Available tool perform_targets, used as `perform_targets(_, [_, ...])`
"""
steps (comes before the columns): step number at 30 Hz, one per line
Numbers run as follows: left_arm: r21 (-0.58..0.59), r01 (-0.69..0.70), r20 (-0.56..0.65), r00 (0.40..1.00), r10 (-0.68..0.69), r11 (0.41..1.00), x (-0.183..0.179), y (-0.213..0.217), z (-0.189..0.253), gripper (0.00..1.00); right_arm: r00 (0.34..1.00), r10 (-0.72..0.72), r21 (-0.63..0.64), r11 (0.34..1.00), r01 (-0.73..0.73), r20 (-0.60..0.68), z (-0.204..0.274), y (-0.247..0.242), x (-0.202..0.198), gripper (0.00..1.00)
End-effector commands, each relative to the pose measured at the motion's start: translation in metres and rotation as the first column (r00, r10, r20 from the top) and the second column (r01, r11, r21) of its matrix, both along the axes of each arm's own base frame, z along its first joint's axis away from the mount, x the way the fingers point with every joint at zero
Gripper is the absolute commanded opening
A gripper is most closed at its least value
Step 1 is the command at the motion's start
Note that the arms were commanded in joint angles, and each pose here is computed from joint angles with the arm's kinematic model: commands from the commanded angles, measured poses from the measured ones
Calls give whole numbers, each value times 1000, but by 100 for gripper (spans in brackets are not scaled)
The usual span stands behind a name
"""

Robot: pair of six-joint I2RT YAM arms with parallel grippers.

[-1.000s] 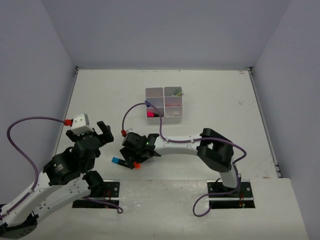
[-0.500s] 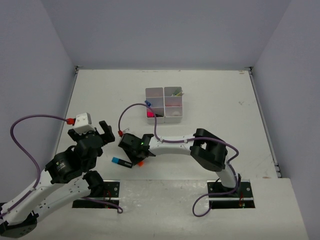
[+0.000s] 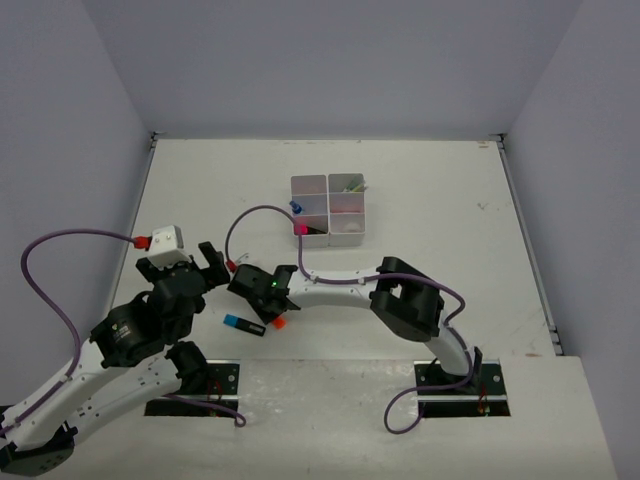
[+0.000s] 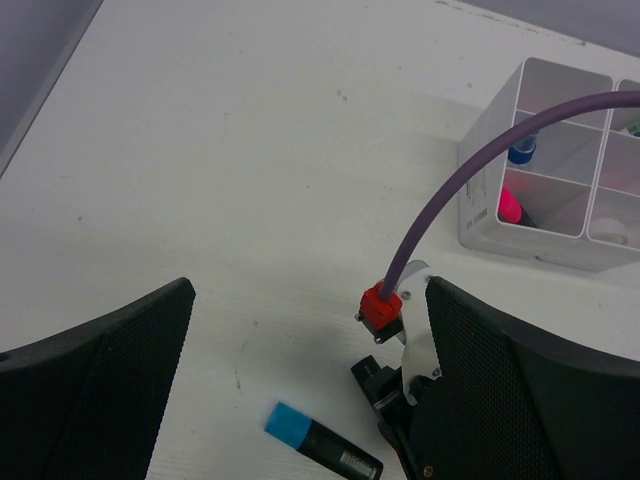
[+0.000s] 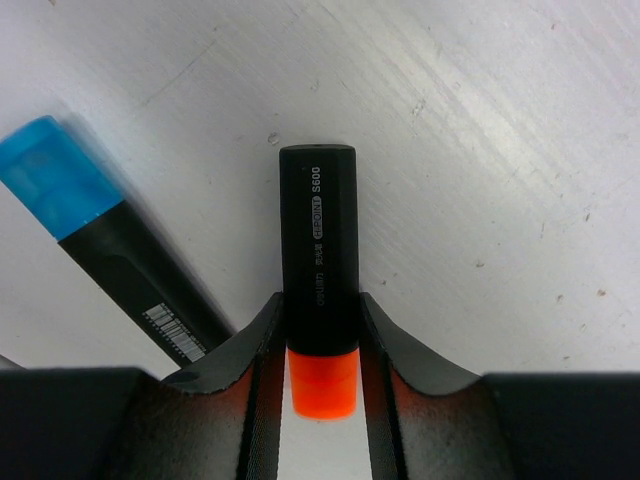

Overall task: Sort the stationery into containers
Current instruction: Pick up the pen from the center of the board, then place the pen in the storage box.

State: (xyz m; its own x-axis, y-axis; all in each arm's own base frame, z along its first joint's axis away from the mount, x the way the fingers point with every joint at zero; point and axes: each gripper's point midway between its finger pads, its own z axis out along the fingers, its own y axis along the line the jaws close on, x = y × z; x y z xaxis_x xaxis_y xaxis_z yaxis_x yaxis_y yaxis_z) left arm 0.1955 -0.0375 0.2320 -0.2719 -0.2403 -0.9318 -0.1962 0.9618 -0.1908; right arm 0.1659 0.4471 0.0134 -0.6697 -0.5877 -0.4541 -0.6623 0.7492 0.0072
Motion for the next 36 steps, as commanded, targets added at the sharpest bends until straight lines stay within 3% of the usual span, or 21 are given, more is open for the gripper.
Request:
perform_targets(1, [-33,-12,42,999,13,999,3,0,11,100,990,84,-42,996,-79,113,17,-16,16,0])
perform_targets(5, [-36,-3,46,999,4,999,3,-1,12,100,952,168,26,983,-180,255,69,-31,52,0])
perform_targets(8, [-35,3,48,999,-1,999,3,-2,12,100,864,300,2,944,-329,404,113,-48,86,0])
perform_targets(12, [-27,12,44,999,-11,1000,3,-3,11,100,829,292,5,942,-335,477,151,-77,134,0])
perform_targets(13, [-25,18,44,999,-17,1000,4,-4,11,100,773,391,-19,897,-442,499,159,-81,143,0])
perform_targets(15, [-21,27,45,999,-26,999,4,-5,11,100,716,441,-33,862,-506,542,170,-80,148,0])
perform_targets(17, [-15,35,44,998,-34,999,5,-7,11,100,569,535,-159,801,-578,624,176,-81,165,0])
perform_targets(21, [-6,42,37,998,-42,999,6,-9,9,100,520,581,-201,764,-613,626,178,-83,187,0])
perform_targets(23, [-8,44,38,998,-44,999,5,-9,10,100,434,658,-249,684,-685,616,169,-83,188,0])
perform_targets(28, [-10,54,43,998,-54,998,5,-10,10,100,389,701,-279,636,-719,598,153,-90,194,0])
perform_targets(36, [-6,58,40,998,-57,998,6,-11,9,100,379,739,-263,590,-764,556,119,-89,200,0])
